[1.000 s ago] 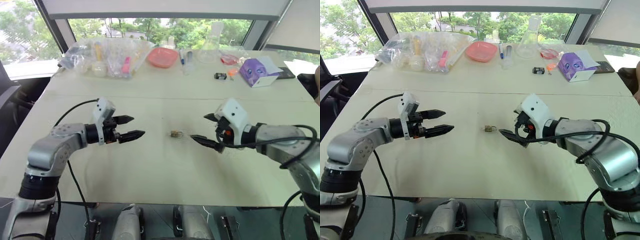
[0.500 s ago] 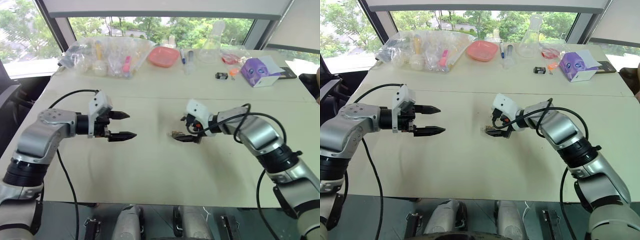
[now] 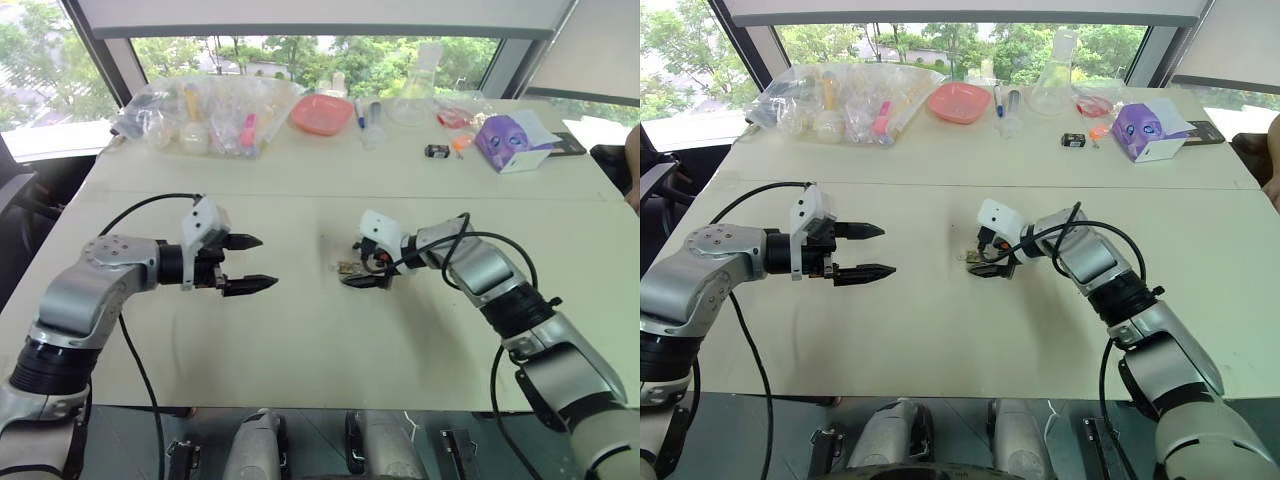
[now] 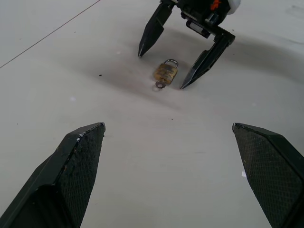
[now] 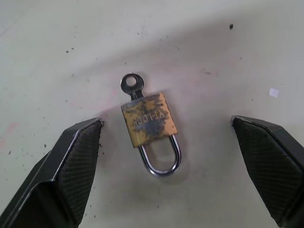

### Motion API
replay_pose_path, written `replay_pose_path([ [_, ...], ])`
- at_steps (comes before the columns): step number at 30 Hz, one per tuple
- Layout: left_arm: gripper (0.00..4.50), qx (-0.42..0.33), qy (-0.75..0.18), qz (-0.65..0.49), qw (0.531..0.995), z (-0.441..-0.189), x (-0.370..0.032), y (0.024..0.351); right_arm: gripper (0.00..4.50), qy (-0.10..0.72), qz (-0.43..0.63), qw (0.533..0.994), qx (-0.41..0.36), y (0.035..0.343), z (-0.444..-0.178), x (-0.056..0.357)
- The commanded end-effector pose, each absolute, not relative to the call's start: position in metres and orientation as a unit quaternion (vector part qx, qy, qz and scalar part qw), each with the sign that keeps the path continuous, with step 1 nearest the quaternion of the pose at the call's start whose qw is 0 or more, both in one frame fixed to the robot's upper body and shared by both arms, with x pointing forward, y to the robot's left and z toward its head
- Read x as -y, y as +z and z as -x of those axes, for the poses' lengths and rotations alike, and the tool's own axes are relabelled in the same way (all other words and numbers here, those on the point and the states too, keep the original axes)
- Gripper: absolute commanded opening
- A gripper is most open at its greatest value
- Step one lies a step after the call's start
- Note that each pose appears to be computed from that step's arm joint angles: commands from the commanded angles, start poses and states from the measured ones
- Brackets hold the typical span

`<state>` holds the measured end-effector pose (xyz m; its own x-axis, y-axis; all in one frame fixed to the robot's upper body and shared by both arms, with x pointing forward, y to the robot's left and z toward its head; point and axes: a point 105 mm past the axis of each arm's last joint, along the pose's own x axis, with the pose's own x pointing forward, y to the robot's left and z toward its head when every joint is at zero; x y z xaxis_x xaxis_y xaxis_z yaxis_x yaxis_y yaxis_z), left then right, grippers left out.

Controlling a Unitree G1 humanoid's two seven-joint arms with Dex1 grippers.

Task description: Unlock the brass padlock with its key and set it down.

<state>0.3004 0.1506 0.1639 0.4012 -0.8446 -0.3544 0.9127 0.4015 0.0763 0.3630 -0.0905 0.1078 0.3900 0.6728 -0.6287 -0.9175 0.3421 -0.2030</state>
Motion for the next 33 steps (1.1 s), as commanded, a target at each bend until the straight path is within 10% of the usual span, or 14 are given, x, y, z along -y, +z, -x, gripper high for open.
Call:
replay_pose_path([
  [1,4.5,-0.114,-0.531,-0.143,0.827,-0.302,-0.15,0.171,3.24,0.505,0.288,0.779,-0.234,0.099,-0.361,0.094],
  [6,4.5,-0.111,-0.533,-0.134,0.828,-0.305,-0.149,0.171,0.74,0.51,0.294,0.776,-0.227,0.099,-0.356,0.093],
  [15,4.5,-0.061,-0.552,0.041,0.831,-0.336,-0.123,0.185,0.68,0.461,0.402,0.788,0.073,0.193,-0.347,0.064],
  [22,4.5,-0.044,-0.582,0.077,0.808,-0.351,-0.102,0.195,0.68,0.427,0.421,0.793,0.114,0.211,-0.336,0.063],
  [29,1.24,-0.034,-0.61,0.082,0.787,-0.354,-0.086,0.204,0.68,0.414,0.425,0.796,0.12,0.218,-0.332,0.062],
  [33,1.24,-0.033,-0.611,0.082,0.786,-0.355,-0.084,0.204,0.68,0.412,0.426,0.796,0.123,0.22,-0.33,0.061],
])
